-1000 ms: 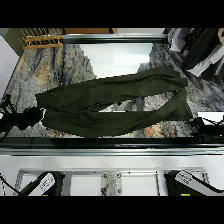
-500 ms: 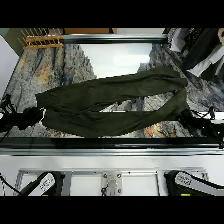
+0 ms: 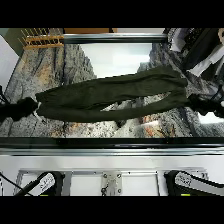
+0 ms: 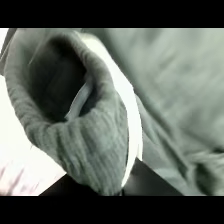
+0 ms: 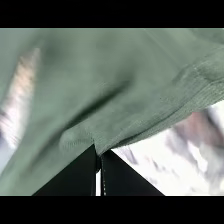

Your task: Fold the clothes and pants, and hang the long-sleeved shirts on hangers.

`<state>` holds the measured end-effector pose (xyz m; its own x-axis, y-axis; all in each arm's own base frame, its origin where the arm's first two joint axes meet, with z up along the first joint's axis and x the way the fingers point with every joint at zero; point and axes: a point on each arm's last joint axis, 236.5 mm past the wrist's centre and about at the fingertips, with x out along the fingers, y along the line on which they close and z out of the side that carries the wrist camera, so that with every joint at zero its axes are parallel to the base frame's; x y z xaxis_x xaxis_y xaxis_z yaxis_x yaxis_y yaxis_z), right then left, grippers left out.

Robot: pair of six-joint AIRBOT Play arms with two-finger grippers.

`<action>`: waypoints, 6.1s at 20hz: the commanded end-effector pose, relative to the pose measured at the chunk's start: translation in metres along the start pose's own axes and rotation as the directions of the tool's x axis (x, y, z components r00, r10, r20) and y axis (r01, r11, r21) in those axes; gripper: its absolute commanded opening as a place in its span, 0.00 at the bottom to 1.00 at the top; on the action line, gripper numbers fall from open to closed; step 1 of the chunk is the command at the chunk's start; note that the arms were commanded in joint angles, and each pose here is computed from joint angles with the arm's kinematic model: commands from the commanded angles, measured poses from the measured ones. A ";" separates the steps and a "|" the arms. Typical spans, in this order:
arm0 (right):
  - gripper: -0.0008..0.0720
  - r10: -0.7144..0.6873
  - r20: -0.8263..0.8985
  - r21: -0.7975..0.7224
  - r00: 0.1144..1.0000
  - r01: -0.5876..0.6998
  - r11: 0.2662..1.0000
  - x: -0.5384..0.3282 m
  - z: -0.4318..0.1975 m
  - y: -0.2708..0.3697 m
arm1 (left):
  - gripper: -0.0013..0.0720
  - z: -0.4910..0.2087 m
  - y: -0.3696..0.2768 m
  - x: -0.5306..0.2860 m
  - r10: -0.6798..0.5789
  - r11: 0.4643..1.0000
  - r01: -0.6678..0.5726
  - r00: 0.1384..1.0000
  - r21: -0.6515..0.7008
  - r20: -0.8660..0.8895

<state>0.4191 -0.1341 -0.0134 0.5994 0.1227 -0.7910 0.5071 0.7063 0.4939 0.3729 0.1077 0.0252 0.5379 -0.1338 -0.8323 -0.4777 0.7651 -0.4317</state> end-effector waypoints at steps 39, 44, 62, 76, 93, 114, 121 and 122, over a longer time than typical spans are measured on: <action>0.88 -0.324 -0.333 -0.192 0.886 0.273 0.943 -0.073 -0.124 -0.089 | 0.05 -0.099 0.108 0.013 0.078 0.996 -0.070 0.982 0.053 -0.174; 0.88 -0.041 -0.085 0.012 0.996 0.042 0.999 -0.054 -0.018 0.003 | 0.04 -0.099 0.107 0.014 0.077 0.996 -0.069 0.982 0.051 -0.174; 0.80 0.029 -0.128 0.065 0.991 -0.021 0.998 0.166 0.020 0.060 | 0.05 -0.100 0.107 0.013 0.077 0.996 -0.069 0.981 0.052 -0.177; 0.04 -0.296 -0.178 -0.220 0.938 0.255 0.941 0.071 -0.013 -0.006 | 0.04 -0.099 0.108 0.013 0.080 0.996 -0.071 0.981 0.054 -0.176; 0.88 -0.349 -0.167 -0.103 0.922 0.336 0.936 -0.100 -0.031 -0.090 | 0.05 -0.099 0.107 0.013 0.076 0.996 -0.068 0.981 0.051 -0.176; 0.88 -0.095 -0.274 0.269 0.957 0.171 0.948 -0.031 -0.172 -0.128 | 0.04 -0.099 0.106 0.014 0.072 0.997 -0.064 0.982 0.047 -0.176; 0.52 -0.101 -0.280 0.200 0.955 0.161 0.966 -0.021 -0.174 -0.115 | 0.05 -0.099 0.106 0.014 0.072 0.997 -0.064 0.982 0.048 -0.176; 0.12 -0.102 -0.276 0.199 0.956 0.160 0.967 -0.022 -0.173 -0.115 | 0.05 -0.099 0.106 0.014 0.072 0.997 -0.065 0.982 0.048 -0.176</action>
<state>0.2350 -0.0999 -0.1174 0.3403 0.2393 -0.9094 0.7213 0.5540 0.4157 0.2607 0.1242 -0.0664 0.3718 -0.1884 -0.9090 -0.4775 0.8009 -0.3613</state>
